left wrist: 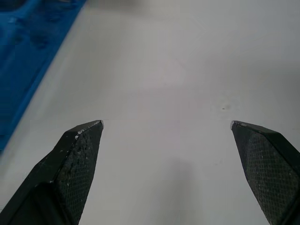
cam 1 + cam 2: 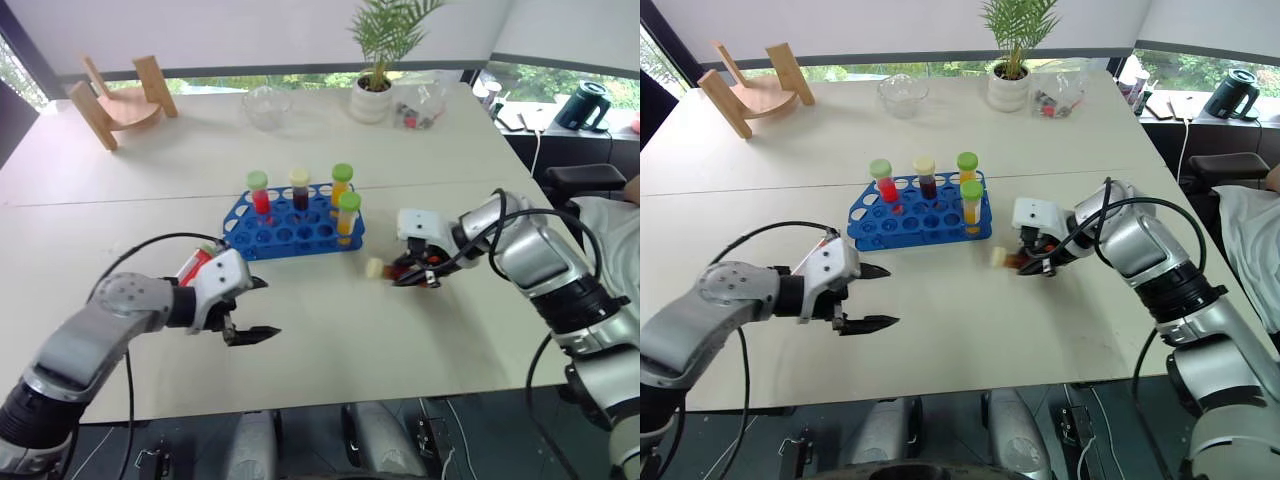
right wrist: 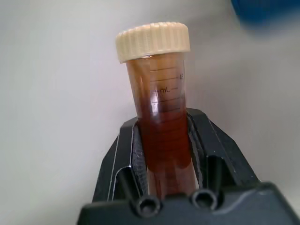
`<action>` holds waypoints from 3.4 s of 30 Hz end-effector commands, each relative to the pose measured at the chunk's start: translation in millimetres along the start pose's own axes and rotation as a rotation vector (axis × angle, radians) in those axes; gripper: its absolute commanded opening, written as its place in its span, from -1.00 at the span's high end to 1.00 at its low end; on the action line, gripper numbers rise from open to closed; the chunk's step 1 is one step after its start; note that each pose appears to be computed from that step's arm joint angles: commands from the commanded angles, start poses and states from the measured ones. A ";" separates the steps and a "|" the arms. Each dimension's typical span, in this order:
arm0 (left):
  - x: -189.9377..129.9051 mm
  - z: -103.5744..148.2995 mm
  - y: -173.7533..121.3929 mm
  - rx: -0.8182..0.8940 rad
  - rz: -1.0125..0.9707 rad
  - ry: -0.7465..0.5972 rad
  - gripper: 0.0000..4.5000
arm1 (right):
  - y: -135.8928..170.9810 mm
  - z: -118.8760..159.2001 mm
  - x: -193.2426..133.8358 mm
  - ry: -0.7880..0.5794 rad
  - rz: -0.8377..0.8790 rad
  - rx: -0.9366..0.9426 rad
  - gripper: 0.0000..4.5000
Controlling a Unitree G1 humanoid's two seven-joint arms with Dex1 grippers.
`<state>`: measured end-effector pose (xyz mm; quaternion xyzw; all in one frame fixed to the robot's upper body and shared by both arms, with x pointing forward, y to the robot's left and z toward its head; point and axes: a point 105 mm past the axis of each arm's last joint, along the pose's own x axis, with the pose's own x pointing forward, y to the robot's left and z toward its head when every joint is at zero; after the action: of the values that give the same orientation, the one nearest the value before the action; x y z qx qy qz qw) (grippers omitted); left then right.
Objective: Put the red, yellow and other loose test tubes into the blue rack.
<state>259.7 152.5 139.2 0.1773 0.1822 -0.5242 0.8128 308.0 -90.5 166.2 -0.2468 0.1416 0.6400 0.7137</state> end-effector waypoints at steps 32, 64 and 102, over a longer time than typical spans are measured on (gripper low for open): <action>-64.3 4.9 45.1 -0.127 0.179 -0.007 -1.00 | -38.4 47.2 99.0 -0.687 -0.786 0.143 0.64; -93.8 5.8 101.5 -0.171 0.317 0.356 -1.00 | 37.0 87.1 2.0 -0.533 -0.298 -0.167 -0.54; -63.8 31.5 171.9 -0.219 0.336 0.209 0.64 | 58.1 42.6 19.3 -0.361 -0.154 0.003 -0.56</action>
<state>377.1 250.7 150.6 0.1600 0.4406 -0.3397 0.8154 246.4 -42.1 170.3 -0.1263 0.0221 0.6276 0.7679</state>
